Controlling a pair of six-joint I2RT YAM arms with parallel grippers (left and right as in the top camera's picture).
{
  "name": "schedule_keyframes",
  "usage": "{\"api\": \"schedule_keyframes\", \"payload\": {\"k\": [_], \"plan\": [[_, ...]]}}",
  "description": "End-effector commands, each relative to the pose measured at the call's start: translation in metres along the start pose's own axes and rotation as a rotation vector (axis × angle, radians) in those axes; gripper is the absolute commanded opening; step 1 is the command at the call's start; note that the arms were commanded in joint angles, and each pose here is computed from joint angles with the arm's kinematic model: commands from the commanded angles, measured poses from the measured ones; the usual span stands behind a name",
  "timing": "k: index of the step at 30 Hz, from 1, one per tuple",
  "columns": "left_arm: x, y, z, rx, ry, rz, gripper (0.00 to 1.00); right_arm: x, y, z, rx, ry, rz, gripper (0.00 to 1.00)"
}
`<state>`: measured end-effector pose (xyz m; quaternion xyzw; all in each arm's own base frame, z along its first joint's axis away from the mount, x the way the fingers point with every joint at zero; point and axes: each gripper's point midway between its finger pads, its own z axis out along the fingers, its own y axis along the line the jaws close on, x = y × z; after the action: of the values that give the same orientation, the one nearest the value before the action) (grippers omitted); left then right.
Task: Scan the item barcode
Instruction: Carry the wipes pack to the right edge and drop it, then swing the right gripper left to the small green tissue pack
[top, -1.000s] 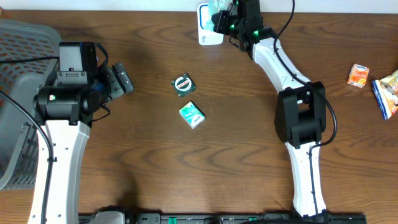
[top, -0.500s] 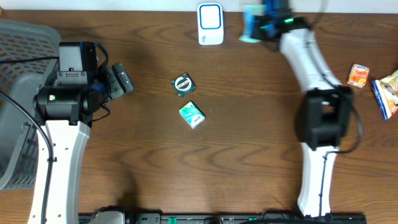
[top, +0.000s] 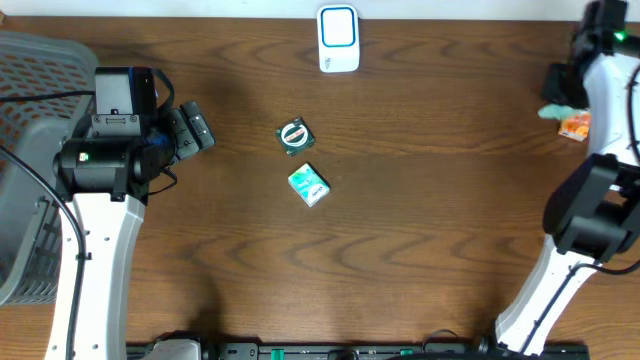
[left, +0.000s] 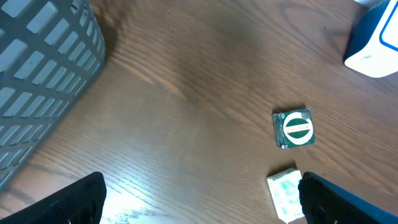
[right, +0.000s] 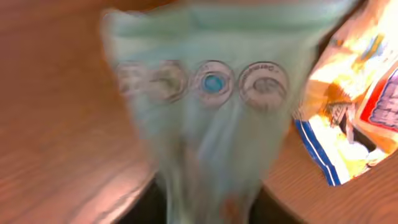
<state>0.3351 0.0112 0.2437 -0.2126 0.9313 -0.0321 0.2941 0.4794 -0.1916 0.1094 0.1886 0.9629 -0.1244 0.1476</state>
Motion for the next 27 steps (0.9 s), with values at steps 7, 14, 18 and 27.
{"api": "schedule_keyframes", "payload": {"k": [7,14,18,27], "plan": [[-0.002,0.004,0.001,-0.018,-0.007,0.002,0.98,0.015,0.029,-0.001,-0.197,0.059,-0.015,0.98],[-0.002,0.004,0.001,-0.018,-0.007,0.002,0.98,0.037,0.131,-0.052,-0.743,0.151,-0.036,0.99],[-0.002,0.004,0.001,-0.018,-0.007,0.002,0.98,0.051,0.168,-0.075,-0.872,0.202,-0.074,0.99],[-0.002,0.004,0.001,-0.018,-0.007,0.002,0.98,0.114,0.261,-0.095,-0.873,0.285,-0.336,0.99]]}}
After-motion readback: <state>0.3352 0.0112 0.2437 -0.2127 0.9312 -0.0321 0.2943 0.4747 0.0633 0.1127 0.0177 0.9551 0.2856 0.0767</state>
